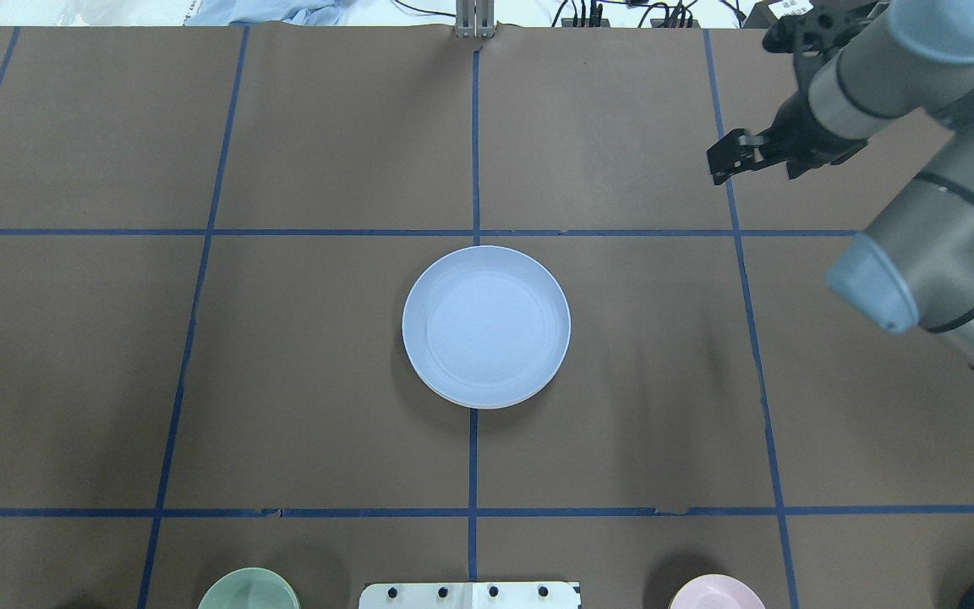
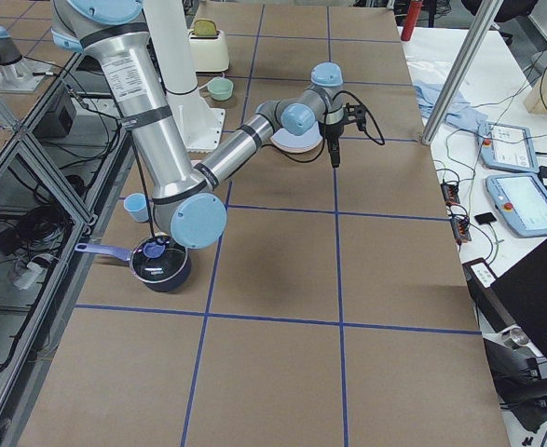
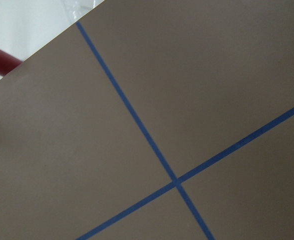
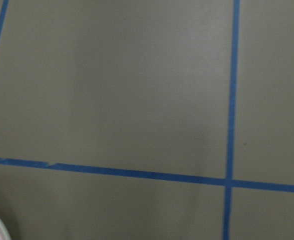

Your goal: Stack three plates with pink and blue

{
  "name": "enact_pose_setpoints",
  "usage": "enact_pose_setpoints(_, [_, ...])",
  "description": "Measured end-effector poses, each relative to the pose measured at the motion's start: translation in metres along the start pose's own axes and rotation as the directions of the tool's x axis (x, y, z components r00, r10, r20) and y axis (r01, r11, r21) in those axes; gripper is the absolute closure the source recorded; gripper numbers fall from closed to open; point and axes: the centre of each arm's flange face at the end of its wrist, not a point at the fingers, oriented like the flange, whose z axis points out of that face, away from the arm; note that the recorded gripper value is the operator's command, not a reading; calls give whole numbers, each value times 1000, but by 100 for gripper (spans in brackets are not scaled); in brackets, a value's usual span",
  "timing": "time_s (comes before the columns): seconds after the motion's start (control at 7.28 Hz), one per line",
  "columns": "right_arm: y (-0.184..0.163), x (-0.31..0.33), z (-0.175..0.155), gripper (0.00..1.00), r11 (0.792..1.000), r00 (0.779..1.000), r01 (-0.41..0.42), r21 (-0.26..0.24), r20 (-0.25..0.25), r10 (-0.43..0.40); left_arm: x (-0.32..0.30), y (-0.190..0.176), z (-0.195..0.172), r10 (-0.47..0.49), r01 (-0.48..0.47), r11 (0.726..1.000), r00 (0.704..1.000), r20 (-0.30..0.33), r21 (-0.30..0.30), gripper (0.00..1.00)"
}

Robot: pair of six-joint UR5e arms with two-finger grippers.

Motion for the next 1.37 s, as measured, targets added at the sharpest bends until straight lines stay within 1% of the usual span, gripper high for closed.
enact_pose_setpoints(0.14, [-11, 45, -16, 0, 999, 999, 42, -27, -23, -42, -14, 16, 7, -87, 85, 993, 996, -21, -81, 1])
enact_pose_setpoints(0.27, [-11, 96, -26, 0, 996, 997, 68, -58, -35, -70, -19, 30, 14, -161, 151, 976, 985, -54, -154, 0])
enact_pose_setpoints(0.41, [0, 152, -30, 0, 993, 996, 77, -95, -32, -80, -18, 39, 18, -211, 191, 962, 973, -90, -193, 1])
enact_pose_setpoints(0.55, [22, 209, -28, 0, 988, 996, 75, -135, -26, -80, -15, 41, 19, -243, 216, 955, 962, -122, -201, 0])
enact_pose_setpoints(0.69, [56, 264, -22, 0, 981, 997, 68, -181, -32, -75, -10, 37, 14, -257, 229, 955, 956, -141, -190, 1])
enact_pose_setpoints(0.82, [93, 317, -17, 0, 975, 997, 49, -218, -44, -60, -4, 31, 7, -253, 227, 958, 956, -149, -173, 1])
enact_pose_setpoints(1.1, [150, 402, -26, 0, 968, 996, 55, -243, -47, -69, -2, 31, 4, -259, 233, 957, 954, -148, -171, 0])
enact_pose_setpoints(1.24, [170, 424, -28, 0, 966, 997, 50, -252, -46, -63, -2, 32, 5, -262, 236, 956, 954, -148, -173, 1])
enact_pose_setpoints(1.37, [180, 433, -28, 0, 965, 997, 42, -257, -46, -55, -2, 33, 6, -264, 238, 956, 953, -149, -174, 0])
